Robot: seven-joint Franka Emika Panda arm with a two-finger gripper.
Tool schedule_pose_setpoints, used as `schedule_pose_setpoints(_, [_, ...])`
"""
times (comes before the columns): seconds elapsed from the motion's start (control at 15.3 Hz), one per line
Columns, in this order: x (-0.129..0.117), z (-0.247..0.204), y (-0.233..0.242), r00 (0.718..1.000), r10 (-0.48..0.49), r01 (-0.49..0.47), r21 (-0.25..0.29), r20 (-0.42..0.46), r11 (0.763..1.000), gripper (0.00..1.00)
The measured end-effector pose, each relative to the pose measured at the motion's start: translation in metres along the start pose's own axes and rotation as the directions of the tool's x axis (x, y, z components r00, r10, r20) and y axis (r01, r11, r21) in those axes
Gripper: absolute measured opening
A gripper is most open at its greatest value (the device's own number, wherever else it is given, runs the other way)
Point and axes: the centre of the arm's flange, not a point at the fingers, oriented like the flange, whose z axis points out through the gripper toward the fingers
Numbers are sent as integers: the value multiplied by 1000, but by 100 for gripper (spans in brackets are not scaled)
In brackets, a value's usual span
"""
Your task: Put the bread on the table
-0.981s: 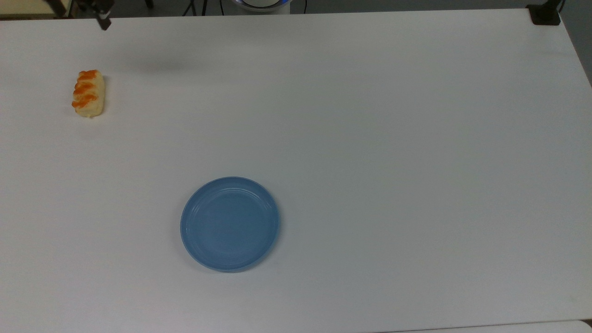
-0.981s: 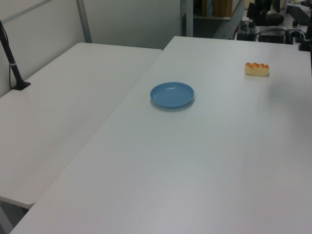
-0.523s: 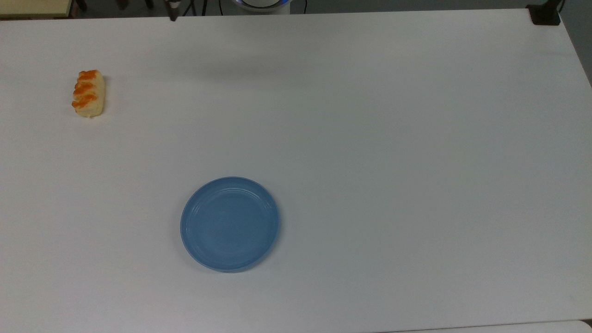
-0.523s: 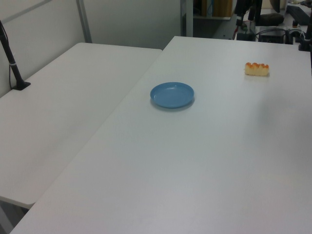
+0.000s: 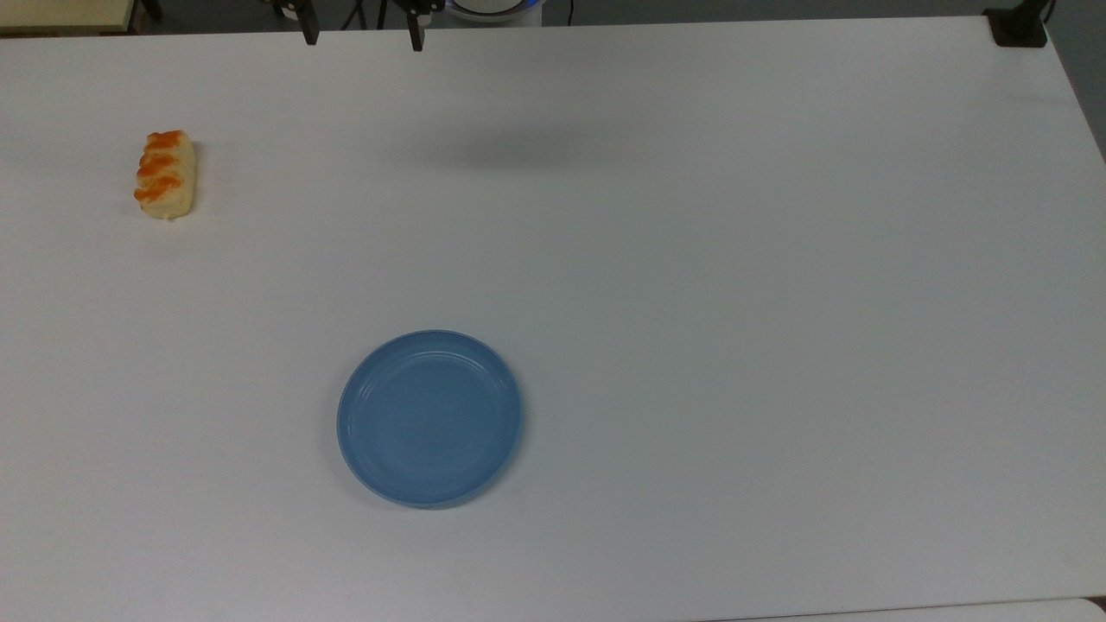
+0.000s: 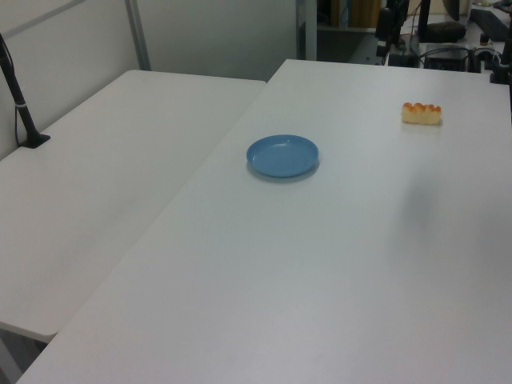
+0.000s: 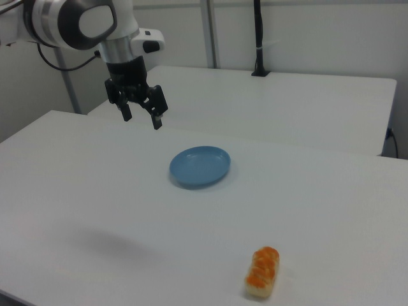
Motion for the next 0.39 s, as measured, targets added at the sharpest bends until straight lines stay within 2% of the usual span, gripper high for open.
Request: schedule_pose_setpoints(0.39, [2, 3, -3, 1000, -16, 16, 0, 4, 1000, 100])
